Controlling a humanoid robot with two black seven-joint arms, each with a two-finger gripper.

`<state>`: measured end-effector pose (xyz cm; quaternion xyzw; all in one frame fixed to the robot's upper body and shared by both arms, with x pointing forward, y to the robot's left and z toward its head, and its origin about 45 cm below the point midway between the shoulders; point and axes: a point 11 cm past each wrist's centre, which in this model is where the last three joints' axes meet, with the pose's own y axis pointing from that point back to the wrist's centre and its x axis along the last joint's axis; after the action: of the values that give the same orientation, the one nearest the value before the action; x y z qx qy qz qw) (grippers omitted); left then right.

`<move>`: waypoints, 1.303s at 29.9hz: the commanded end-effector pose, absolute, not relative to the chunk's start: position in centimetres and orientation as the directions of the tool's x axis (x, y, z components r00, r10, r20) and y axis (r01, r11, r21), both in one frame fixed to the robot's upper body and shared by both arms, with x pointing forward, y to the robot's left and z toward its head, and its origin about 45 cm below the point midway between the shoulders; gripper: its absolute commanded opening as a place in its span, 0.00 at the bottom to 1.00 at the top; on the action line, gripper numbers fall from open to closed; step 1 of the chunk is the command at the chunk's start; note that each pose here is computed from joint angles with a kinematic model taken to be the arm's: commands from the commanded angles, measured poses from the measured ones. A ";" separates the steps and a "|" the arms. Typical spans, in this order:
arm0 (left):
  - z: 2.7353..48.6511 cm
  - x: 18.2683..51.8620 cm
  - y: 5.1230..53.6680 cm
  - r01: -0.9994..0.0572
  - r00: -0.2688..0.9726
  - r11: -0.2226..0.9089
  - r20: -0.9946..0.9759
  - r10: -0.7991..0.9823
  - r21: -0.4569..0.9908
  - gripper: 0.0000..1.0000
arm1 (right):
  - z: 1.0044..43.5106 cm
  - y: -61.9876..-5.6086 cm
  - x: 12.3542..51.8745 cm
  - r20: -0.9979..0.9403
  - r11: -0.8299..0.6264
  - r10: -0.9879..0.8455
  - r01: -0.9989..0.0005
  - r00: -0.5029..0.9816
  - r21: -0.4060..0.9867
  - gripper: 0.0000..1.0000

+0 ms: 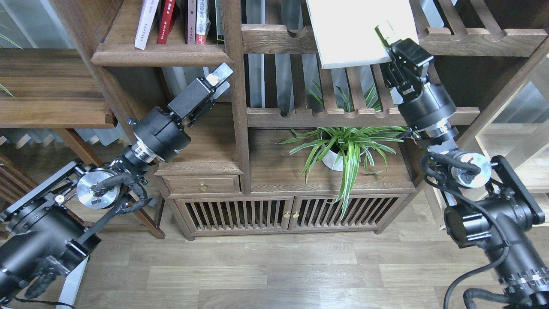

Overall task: Organize books on shelf
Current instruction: 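Grasp the yellow-green book on the top shelf with the right gripper and pull it down, then grasp the yellow-green book's top edge with the left gripper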

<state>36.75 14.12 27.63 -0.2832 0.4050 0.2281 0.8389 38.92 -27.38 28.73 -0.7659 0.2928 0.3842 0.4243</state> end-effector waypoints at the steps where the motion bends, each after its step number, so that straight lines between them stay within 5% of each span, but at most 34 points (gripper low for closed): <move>1: 27.8 36.9 13.6 -0.615 0.563 0.726 -0.816 0.131 -0.308 0.99 | 27.6 -27.9 38.3 -0.851 -0.464 -0.133 -0.790 0.509 -0.400 0.02; 21: 32.0 38.5 12.7 -0.597 0.557 0.688 -0.831 -0.016 -0.413 0.98 | 25.1 -27.7 35.6 -0.879 -0.461 -0.110 -0.807 0.464 -0.369 0.02; 39: 31.4 39.8 9.3 -0.581 0.519 0.710 -0.853 -0.055 -0.399 0.98 | 24.6 -23.0 35.0 -0.884 -0.523 -0.025 -0.760 0.466 -0.386 0.01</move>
<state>39.75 10.09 31.34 -0.3465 0.4575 0.1711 0.8008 35.10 -23.69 24.65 -0.7497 0.2682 0.4414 0.4138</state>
